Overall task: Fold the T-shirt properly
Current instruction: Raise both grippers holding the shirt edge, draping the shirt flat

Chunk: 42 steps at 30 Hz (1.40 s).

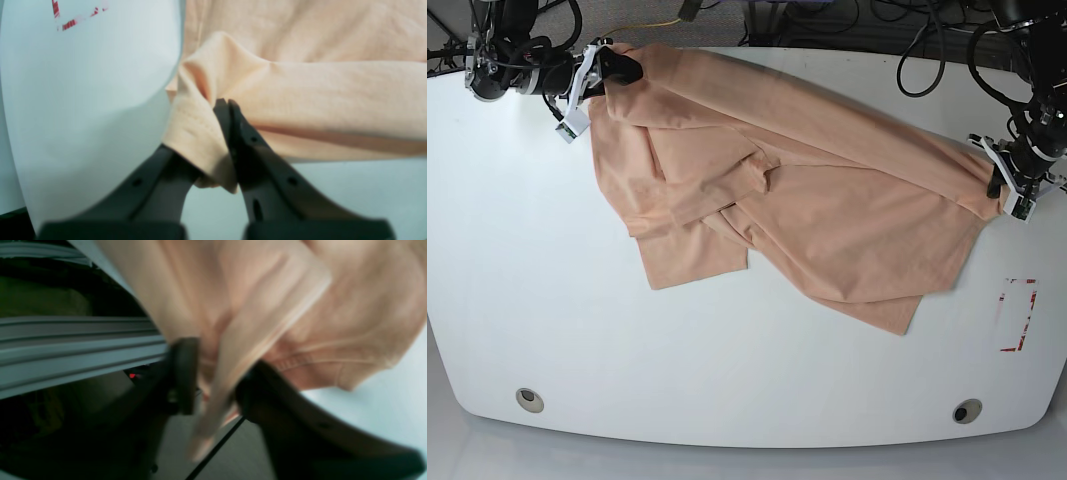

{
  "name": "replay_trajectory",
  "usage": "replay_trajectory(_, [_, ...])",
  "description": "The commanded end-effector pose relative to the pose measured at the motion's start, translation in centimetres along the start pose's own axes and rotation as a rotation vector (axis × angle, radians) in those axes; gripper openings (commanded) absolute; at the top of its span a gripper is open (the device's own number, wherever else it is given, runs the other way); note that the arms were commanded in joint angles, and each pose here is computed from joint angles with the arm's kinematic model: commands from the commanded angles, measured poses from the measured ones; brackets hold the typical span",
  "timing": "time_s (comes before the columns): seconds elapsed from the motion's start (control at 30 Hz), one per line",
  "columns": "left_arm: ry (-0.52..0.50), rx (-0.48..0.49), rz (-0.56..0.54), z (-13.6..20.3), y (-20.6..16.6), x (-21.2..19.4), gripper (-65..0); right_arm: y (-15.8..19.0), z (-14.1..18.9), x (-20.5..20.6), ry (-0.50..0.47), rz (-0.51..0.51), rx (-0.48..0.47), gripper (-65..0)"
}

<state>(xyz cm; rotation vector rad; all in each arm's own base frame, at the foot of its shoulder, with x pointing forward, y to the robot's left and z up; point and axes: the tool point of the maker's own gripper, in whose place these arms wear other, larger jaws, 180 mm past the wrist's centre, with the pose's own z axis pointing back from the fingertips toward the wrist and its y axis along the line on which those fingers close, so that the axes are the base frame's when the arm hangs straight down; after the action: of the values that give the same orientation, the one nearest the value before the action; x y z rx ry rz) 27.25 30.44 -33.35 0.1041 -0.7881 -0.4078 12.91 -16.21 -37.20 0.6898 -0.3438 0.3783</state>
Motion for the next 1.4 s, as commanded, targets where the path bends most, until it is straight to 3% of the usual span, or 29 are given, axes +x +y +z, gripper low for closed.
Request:
replay_trajectory(0.0, [-0.04,0.02,-0.017,0.5,0.9,1.3,-65.0,0.8,0.1,1.0,-0.059,-0.004,0.035,-33.1])
replay_trajectory(0.13, [-0.036,0.021,-0.017,0.5,0.9,1.2,-65.0,1.4,-0.1,1.3,-0.084,-0.015,0.06,-27.0])
replay_trajectory(0.57, [-0.038,0.019,-0.015,0.4,0.8,1.3,-65.0,1.5,-2.4,0.6,-0.151,-0.142,0.105,-28.4])
replay_trajectory(0.7, [-0.038,0.014,-0.013,0.3,0.7,1.2,-65.0,0.9,-2.7,0.8,-0.207,-0.196,0.109,-41.4])
replay_trajectory(0.77, [-0.033,0.014,-0.006,0.2,0.8,1.0,-65.0,0.8,-2.7,1.1,-0.23,-0.204,0.107,-51.5])
replay_trajectory(0.87, [-0.03,0.012,-0.01,0.2,0.7,1.0,-65.0,0.9,-2.6,1.4,-0.245,-0.202,0.111,-58.8])
replay_trajectory(0.97, [-0.03,0.012,-0.01,0.2,0.7,1.0,-65.0,0.5,-2.1,1.5,-0.261,-0.207,0.094,-55.8])
replay_trajectory(1.2, [-0.031,0.011,-0.009,0.2,0.7,1.0,-65.0,-1.5,-0.4,1.8,-0.353,-0.268,0.018,-36.9])
replay_trajectory(1.3, [-0.031,0.011,-0.009,0.2,0.7,1.0,-65.0,-2.2,-0.4,2.3,-0.367,-0.277,0.017,-37.1])
replay_trajectory(1.37, [-0.031,0.011,-0.009,0.2,0.7,1.0,-65.0,-2.7,-0.7,2.0,-0.368,-0.301,0.02,-40.9])
